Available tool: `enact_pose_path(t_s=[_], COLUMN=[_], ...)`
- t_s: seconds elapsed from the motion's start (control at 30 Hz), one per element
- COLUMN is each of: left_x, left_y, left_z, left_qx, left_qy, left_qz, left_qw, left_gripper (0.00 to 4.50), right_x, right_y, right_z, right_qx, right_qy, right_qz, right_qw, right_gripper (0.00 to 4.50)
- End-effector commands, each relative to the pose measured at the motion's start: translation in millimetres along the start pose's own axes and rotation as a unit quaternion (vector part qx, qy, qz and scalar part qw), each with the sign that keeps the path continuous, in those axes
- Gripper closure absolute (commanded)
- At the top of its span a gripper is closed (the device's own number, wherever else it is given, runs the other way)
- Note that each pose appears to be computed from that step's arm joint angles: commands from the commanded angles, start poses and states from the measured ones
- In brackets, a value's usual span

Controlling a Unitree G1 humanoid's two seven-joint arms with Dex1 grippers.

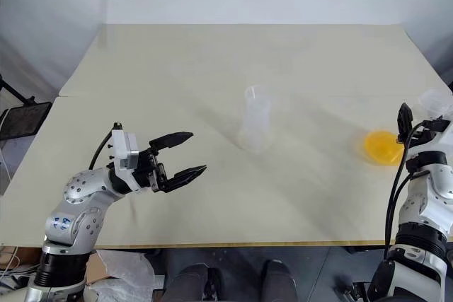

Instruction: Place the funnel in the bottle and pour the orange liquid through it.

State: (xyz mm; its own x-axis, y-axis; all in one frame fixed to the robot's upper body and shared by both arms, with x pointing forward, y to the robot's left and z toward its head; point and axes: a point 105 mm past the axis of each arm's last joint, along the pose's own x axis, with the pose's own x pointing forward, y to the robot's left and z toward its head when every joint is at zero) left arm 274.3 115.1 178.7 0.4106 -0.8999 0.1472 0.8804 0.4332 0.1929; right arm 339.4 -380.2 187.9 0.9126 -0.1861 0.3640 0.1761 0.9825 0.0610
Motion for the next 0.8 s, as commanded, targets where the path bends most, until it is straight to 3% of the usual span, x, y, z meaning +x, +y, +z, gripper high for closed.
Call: enact_pose_path(t_s=[0.03, 0.2, 0.37, 0.8], left_x=[2.4, 3.0, 3.8, 4.7], left_y=[-6.4, -6.7, -7.0, -7.1], left_z=[10.8, 10.2, 9.8, 9.6], left_qx=[0.011, 0.010, 0.008, 0.007], left_qy=[-0.019, -0.019, -0.018, -0.019], left_qz=[-0.012, -0.012, -0.015, -0.014], left_qw=[1.000, 1.000, 1.000, 1.000], left_gripper=[0.00, 0.00, 0.00, 0.00], right_x=[-0.1, -10.8, -13.8, -2.3], right_y=[4.9, 15.3, 11.0, 8.4], right_z=[15.7, 11.8, 11.2, 27.6], right_qx=[-0.002, 0.012, 0.003, -0.007], right_qy=[-0.029, -0.015, -0.012, -0.032], right_qz=[0.018, 0.052, 0.034, 0.038], right_qw=[0.999, 0.998, 0.999, 0.999], right_gripper=[1.71, 1.71, 0.08, 0.03])
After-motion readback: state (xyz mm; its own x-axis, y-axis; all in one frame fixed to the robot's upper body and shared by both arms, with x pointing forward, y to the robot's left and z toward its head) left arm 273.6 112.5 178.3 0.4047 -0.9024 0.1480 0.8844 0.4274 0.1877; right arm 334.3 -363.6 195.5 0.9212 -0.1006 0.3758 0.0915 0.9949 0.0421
